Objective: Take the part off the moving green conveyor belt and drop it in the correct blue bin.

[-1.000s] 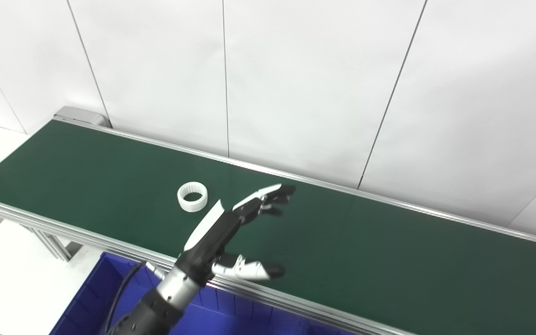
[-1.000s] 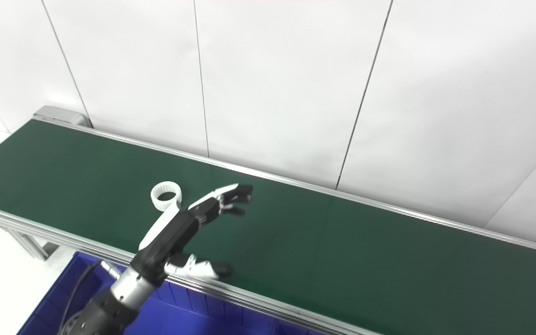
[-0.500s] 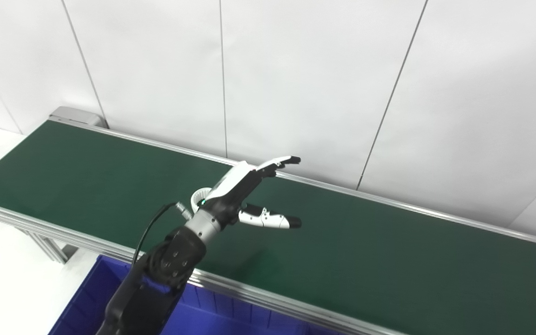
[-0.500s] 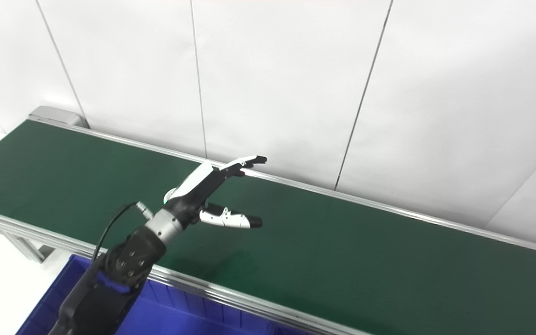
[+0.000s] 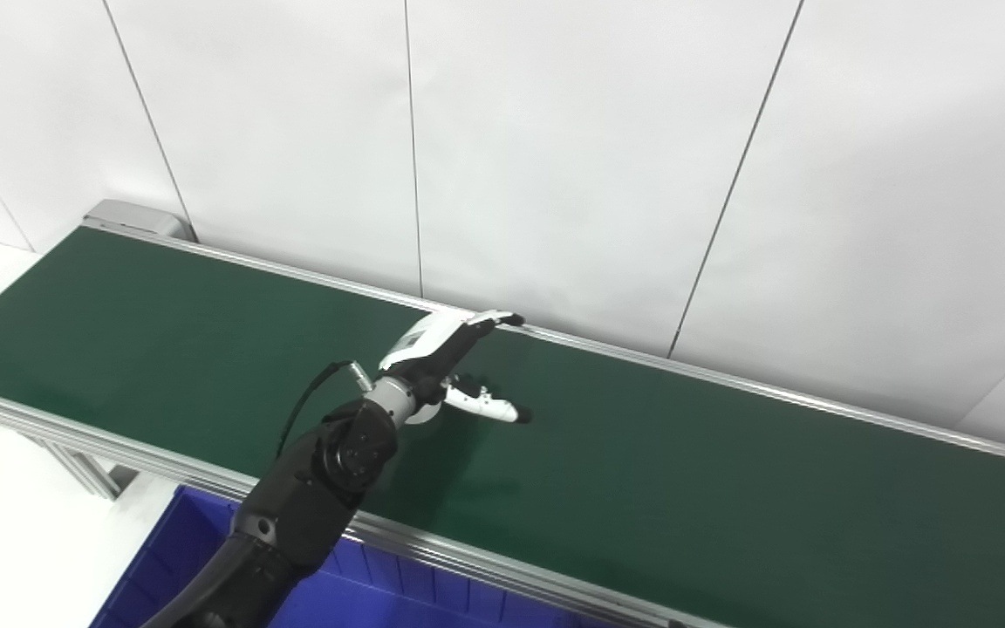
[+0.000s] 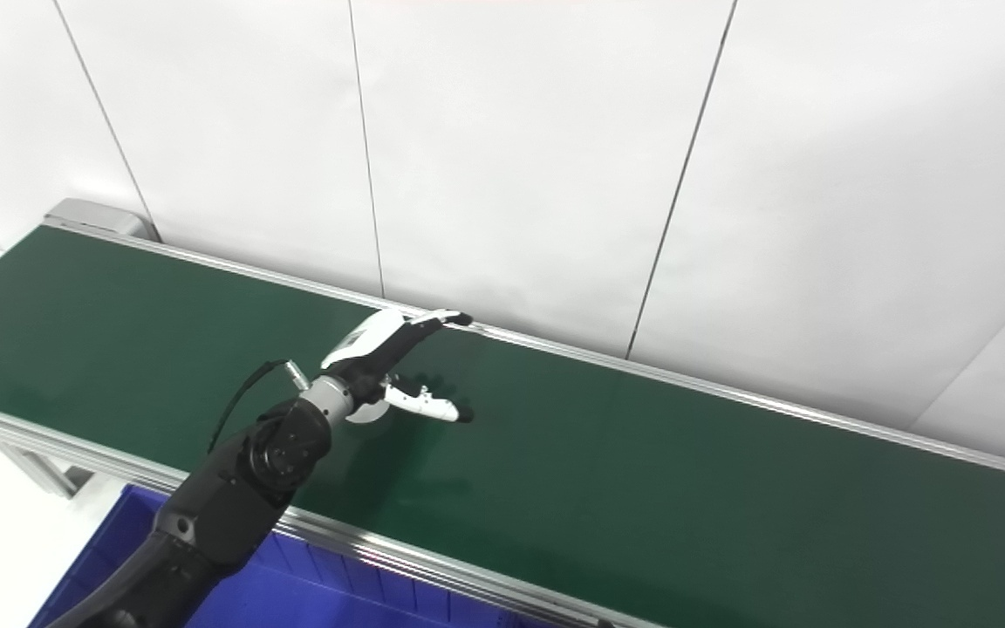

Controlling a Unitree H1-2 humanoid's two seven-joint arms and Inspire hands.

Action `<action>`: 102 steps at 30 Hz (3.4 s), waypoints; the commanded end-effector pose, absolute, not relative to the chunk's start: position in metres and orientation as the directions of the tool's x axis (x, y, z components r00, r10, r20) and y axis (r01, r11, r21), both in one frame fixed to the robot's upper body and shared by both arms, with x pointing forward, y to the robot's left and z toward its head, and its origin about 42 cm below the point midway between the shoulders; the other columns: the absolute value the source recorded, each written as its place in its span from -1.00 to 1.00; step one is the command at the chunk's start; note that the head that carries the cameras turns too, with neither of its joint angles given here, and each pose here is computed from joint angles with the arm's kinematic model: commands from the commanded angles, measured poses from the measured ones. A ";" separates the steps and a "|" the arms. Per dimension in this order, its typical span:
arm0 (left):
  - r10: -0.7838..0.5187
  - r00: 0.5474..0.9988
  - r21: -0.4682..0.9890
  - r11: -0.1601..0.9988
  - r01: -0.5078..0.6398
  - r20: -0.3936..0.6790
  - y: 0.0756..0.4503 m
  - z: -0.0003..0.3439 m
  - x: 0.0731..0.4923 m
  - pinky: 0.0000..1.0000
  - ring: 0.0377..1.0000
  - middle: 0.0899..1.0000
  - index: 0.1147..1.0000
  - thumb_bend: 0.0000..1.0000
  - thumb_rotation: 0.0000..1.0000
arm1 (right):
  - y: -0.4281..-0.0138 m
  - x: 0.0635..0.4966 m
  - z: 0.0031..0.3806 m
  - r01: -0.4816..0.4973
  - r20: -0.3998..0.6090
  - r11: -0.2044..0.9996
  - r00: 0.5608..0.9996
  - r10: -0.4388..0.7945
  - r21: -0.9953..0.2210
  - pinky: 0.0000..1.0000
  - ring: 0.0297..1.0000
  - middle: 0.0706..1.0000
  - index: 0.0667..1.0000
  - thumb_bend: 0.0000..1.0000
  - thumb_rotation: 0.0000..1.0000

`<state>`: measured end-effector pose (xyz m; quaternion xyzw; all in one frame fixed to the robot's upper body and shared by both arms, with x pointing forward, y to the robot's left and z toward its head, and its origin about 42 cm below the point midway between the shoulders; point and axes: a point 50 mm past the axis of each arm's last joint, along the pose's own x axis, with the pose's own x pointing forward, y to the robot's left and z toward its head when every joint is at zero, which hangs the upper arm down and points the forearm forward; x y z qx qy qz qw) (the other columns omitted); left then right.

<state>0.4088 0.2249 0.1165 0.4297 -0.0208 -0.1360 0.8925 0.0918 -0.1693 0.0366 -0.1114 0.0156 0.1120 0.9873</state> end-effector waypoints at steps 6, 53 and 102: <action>-0.225 0.974 0.866 0.480 0.140 -0.033 0.237 0.131 0.429 1.00 0.97 0.91 0.74 0.73 -0.51 | -0.166 0.091 0.047 -0.203 0.030 0.959 0.977 0.213 -0.197 0.65 0.74 0.75 0.89 0.70 -0.04; -0.235 0.967 0.708 0.699 0.097 0.100 0.233 0.133 0.362 -0.22 -0.18 -0.06 -0.11 -0.03 -1.00 | -0.157 0.085 0.057 -0.192 0.040 0.966 0.979 0.202 -0.172 0.80 0.78 0.78 0.91 0.69 -0.02; -0.585 0.736 0.709 0.354 0.610 -0.341 0.239 0.105 0.199 0.89 0.98 1.00 0.98 0.37 0.56 | -0.162 0.085 0.116 -0.078 0.067 0.977 0.993 0.093 -0.201 0.83 0.82 0.84 0.92 0.67 -0.06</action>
